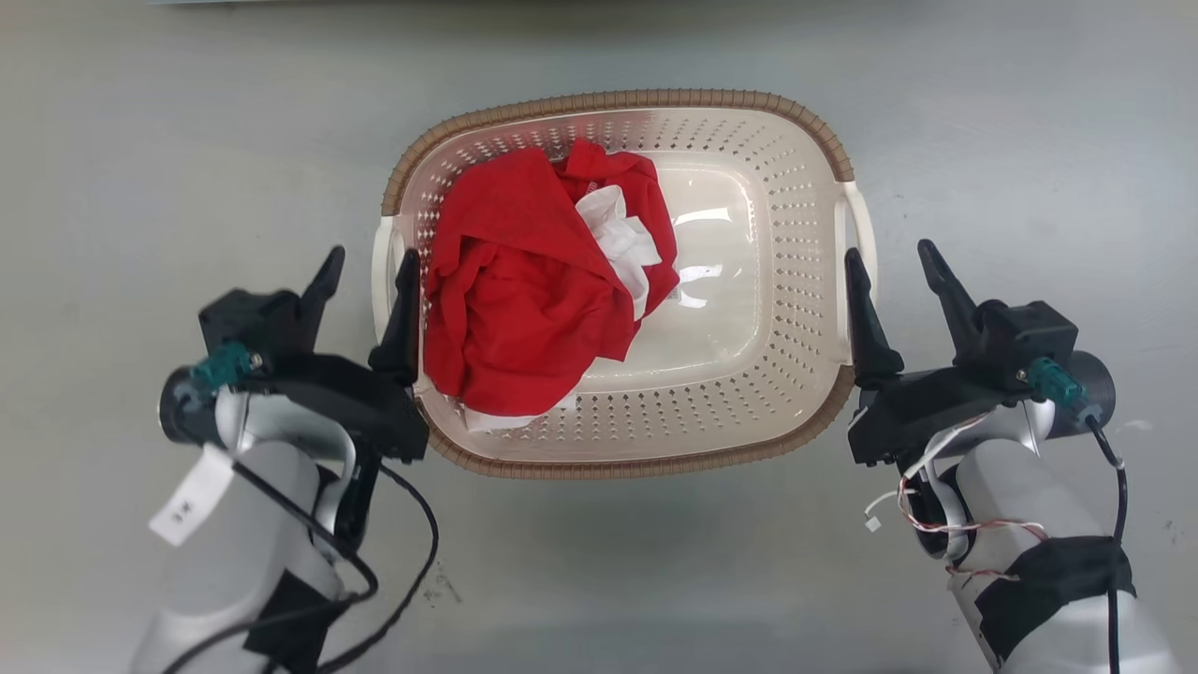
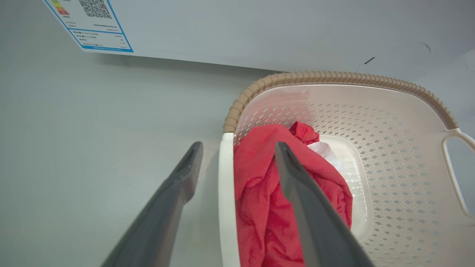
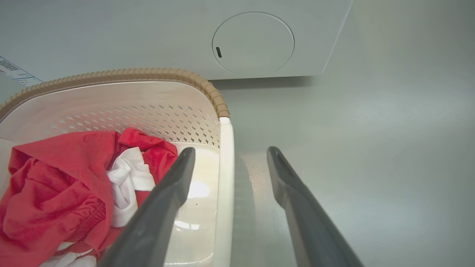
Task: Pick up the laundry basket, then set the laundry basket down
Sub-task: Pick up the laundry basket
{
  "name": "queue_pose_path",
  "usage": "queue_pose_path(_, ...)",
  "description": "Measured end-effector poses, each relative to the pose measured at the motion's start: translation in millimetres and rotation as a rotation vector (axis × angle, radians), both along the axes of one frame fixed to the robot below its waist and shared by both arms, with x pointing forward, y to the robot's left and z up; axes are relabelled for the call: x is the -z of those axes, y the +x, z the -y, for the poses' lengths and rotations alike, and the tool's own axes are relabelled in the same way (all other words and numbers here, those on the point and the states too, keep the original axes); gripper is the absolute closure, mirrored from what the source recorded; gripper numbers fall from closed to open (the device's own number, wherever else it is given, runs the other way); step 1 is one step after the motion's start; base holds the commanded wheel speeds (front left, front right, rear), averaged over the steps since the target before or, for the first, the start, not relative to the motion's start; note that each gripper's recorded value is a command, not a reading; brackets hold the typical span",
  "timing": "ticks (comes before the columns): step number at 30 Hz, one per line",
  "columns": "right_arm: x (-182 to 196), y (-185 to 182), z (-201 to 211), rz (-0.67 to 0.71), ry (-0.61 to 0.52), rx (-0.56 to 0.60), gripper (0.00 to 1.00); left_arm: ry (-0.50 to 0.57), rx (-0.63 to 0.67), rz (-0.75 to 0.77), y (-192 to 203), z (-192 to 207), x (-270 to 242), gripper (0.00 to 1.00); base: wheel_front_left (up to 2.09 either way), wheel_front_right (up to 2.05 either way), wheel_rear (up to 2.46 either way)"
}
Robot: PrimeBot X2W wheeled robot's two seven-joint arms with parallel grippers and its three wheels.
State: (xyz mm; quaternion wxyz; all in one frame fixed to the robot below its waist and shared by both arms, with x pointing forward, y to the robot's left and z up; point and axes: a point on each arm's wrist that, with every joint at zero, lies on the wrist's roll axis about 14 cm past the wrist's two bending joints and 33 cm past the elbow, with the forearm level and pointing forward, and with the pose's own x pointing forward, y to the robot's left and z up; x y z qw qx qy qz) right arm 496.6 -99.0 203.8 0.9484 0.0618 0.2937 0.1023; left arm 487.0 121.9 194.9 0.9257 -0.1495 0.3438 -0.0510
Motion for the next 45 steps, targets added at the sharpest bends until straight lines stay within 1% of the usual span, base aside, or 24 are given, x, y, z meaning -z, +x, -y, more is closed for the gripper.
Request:
queue_pose_path(7, 8.2, 8.2, -8.6, -0.023, 0.009, -0.025, 0.0, 0.009, 0.022, -0.03, 19.1, -4.3, 7.5, 0.0, 0.0, 0.0, 0.0)
queue_pose_path(11, 13.1, 11.1, -10.9, -0.045, 0.008, -0.035, 0.0, 0.01, 0.043, -0.058, 21.9, -1.6, 13.2, 0.0, 0.0, 0.0, 0.0)
queue_pose_path(17, 26.6, 7.5, -13.5, -0.111, 0.0, -0.061, 0.0, 0.0, 0.076, -0.162, 6.8, 5.5, 33.2, 0.0, 0.0, 0.0, 0.0)
queue_pose_path(23, 38.0, 5.2, -19.1, -0.167, -0.007, -0.1, 0.0, -0.008, 0.083, -0.246, -3.3, 8.3, 48.5, 0.0, 0.0, 0.0, 0.0)
queue_pose_path(24, 40.1, 5.2, -18.7, -0.178, -0.011, -0.1, 0.0, -0.01, 0.079, -0.25, -3.2, 8.2, 49.7, 0.51, 0.0, 0.0, 0.0)
queue_pose_path(25, 42.8, 4.5, -17.9, -0.193, -0.014, -0.101, 0.64, -0.013, 0.073, -0.259, -3.4, 8.0, 51.2, 0.87, 0.0, 0.0, 0.0)
queue_pose_path(26, 45.3, 3.8, -17.2, -0.208, -0.011, -0.097, 1.0, -0.02, 0.069, -0.271, -3.6, 8.5, 52.7, 1.0, 0.0, 0.0, 0.0)
queue_pose_path(29, 54.3, -4.8, -15.4, -0.264, -0.006, -0.097, 1.0, -0.025, 0.066, -0.297, -5.8, 9.2, 56.2, 1.0, 0.0, 0.0, 0.0)
queue_pose_path(34, 55.1, -11.6, -16.9, -0.295, -0.003, -0.095, 1.0, -0.034, 0.06, -0.324, -12.6, 11.5, 55.3, 1.0, 0.0, 0.0, 0.0)
queue_pose_path(38, 52.6, -16.5, -14.6, -0.321, -0.006, -0.094, 1.0, -0.038, 0.055, -0.353, -20.1, 13.2, 52.4, 1.0, 0.0, 0.0, 0.0)
queue_pose_path(45, 38.0, -18.9, -12.4, -0.331, -0.004, -0.088, 1.0, -0.053, 0.036, -0.357, -23.0, 14.1, 36.7, 1.0, 0.0, 0.0, 0.0)
